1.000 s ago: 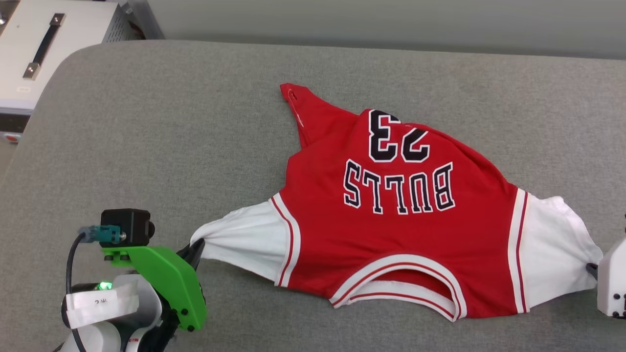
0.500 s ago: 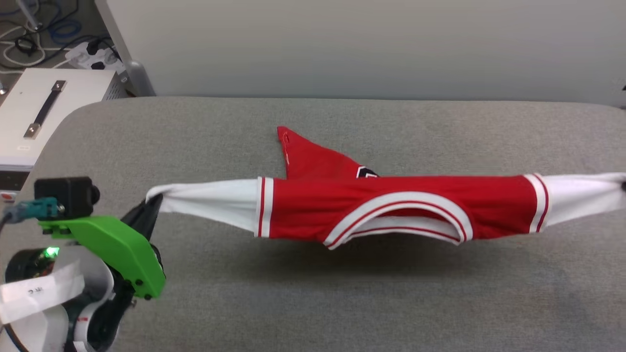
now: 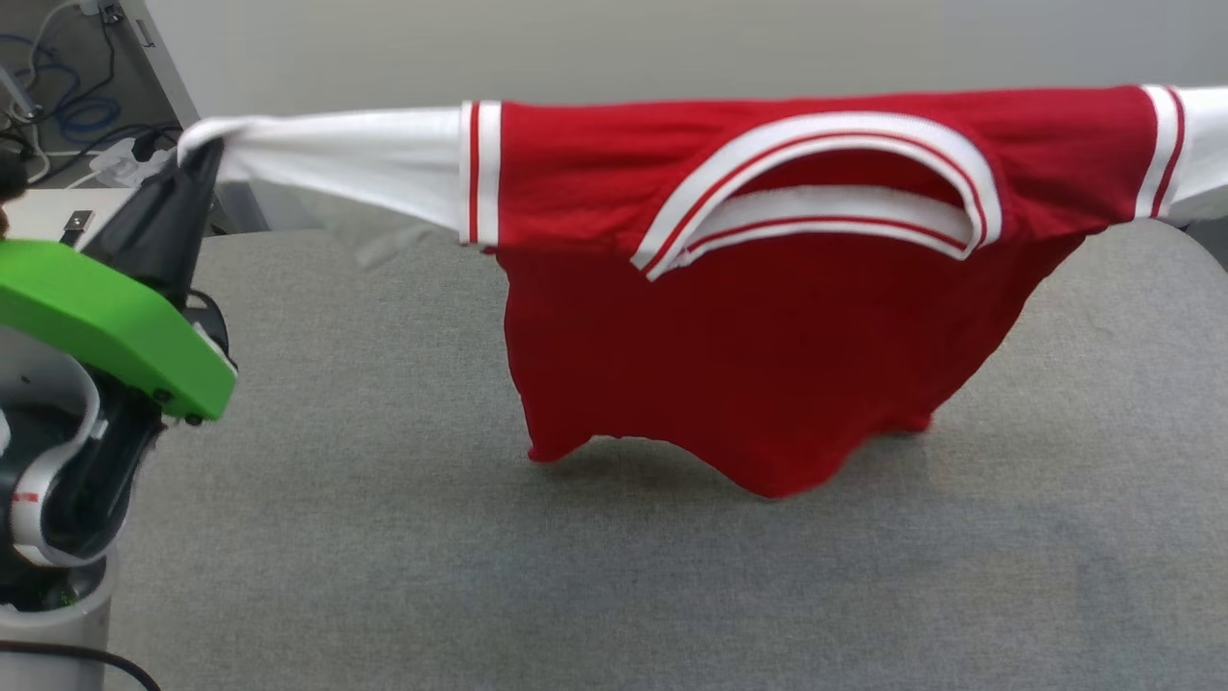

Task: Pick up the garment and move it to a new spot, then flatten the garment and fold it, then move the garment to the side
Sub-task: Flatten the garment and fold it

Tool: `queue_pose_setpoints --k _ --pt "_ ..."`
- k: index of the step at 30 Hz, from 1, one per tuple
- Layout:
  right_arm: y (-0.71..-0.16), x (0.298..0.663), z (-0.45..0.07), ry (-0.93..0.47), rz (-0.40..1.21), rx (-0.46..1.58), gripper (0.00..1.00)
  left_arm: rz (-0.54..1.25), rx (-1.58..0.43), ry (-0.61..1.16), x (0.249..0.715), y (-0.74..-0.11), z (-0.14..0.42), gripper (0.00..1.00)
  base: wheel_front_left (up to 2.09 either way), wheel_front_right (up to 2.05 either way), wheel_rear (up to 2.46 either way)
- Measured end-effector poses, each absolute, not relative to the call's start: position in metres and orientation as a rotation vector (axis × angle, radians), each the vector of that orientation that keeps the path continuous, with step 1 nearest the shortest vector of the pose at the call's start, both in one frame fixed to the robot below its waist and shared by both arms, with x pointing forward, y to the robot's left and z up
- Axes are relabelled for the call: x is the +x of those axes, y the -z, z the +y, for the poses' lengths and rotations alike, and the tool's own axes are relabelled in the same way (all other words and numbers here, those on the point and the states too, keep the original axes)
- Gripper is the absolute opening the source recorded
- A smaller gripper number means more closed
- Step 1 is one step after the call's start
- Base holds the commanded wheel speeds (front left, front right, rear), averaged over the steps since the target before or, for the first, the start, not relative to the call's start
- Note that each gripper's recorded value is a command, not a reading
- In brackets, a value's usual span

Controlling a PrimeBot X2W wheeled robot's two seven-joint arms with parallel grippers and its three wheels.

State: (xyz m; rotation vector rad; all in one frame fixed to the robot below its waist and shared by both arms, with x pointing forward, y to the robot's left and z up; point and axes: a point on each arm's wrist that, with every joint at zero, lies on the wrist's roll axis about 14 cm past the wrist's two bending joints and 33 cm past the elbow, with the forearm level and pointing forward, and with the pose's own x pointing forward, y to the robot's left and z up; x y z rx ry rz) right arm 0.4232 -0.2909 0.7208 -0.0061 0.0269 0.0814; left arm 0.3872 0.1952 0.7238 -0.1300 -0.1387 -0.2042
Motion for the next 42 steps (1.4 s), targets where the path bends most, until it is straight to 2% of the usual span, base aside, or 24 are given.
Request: queue_pose_setpoints --k 7,14,22,32,37,42 --pt "-0.740 0.443 -0.290 -0.073 -0.039 0.010 0.00 -0.225 -0.120 0.216 0.406 -0.753 0.197 0.00 0.00 0.00 0.00" --pt "-0.759 0.480 -0.283 -0.074 -0.102 -0.003 0.00 -0.272 -0.061 0.222 0.443 -0.772 0.198 0.00 0.00 0.00 0.00" --pt "-0.788 0.558 -0.268 -0.065 -0.237 -0.032 0.00 -0.311 0.036 0.219 0.524 -0.785 0.203 0.00 0.00 0.00 0.00" --pt "-0.786 0.650 -0.252 -0.052 -0.333 -0.006 0.00 -0.366 0.128 0.167 0.625 -0.782 0.214 0.00 0.00 0.00 0.00" --pt "-0.774 0.689 -0.248 -0.031 -0.395 0.023 0.00 -0.425 0.111 0.134 0.668 -0.773 0.219 0.00 0.00 0.00 0.00" --pt "-0.728 0.724 -0.239 -0.027 -0.381 0.045 0.00 -0.423 0.092 0.112 0.704 -0.730 0.224 0.00 0.00 0.00 0.00"
